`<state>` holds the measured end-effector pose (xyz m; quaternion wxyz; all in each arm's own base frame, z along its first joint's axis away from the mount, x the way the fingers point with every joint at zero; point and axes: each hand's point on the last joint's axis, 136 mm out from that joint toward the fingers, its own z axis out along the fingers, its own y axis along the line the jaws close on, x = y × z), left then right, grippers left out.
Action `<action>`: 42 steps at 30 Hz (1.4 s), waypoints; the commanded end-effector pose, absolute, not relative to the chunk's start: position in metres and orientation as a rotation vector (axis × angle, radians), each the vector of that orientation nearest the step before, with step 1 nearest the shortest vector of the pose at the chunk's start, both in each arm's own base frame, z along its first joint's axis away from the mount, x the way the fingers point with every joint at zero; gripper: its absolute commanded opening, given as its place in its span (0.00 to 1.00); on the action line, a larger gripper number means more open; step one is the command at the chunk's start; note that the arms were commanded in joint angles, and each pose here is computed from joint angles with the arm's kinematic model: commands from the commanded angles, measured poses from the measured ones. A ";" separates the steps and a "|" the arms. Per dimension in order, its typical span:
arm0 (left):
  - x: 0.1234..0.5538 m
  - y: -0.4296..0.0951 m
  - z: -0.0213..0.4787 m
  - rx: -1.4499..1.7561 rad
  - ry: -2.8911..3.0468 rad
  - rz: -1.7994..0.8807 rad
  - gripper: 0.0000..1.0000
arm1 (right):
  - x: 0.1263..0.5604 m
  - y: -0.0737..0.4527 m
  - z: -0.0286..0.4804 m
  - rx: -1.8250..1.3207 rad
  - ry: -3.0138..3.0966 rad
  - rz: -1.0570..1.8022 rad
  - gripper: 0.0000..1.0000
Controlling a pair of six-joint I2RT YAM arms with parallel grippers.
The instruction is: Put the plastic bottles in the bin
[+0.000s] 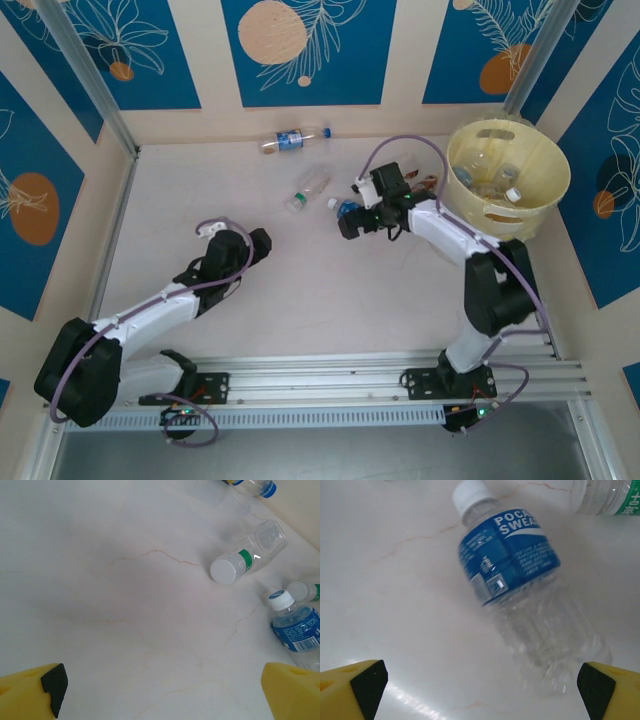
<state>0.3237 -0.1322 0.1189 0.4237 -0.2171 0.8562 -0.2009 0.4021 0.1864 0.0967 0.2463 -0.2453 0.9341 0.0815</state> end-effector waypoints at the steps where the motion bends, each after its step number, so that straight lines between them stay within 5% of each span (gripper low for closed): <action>1: 0.324 -0.131 0.112 -0.572 2.167 -0.514 1.00 | 0.424 0.185 0.092 -0.809 2.520 0.082 0.99; 19: 0.325 -0.134 0.106 -0.559 2.206 -0.540 1.00 | 0.452 0.196 0.034 -0.967 2.620 -0.021 1.00; 25: 0.327 -0.137 0.104 -0.553 2.221 -0.556 1.00 | 0.457 0.188 0.036 -0.923 2.596 -0.081 0.72; 34: 0.331 -0.147 0.109 -0.493 2.233 -0.588 1.00 | 0.436 0.193 0.126 -0.825 2.415 0.082 0.51; 42: 0.336 -0.154 0.110 -0.452 2.238 -0.609 1.00 | 0.396 0.163 0.267 -0.639 2.119 0.268 0.48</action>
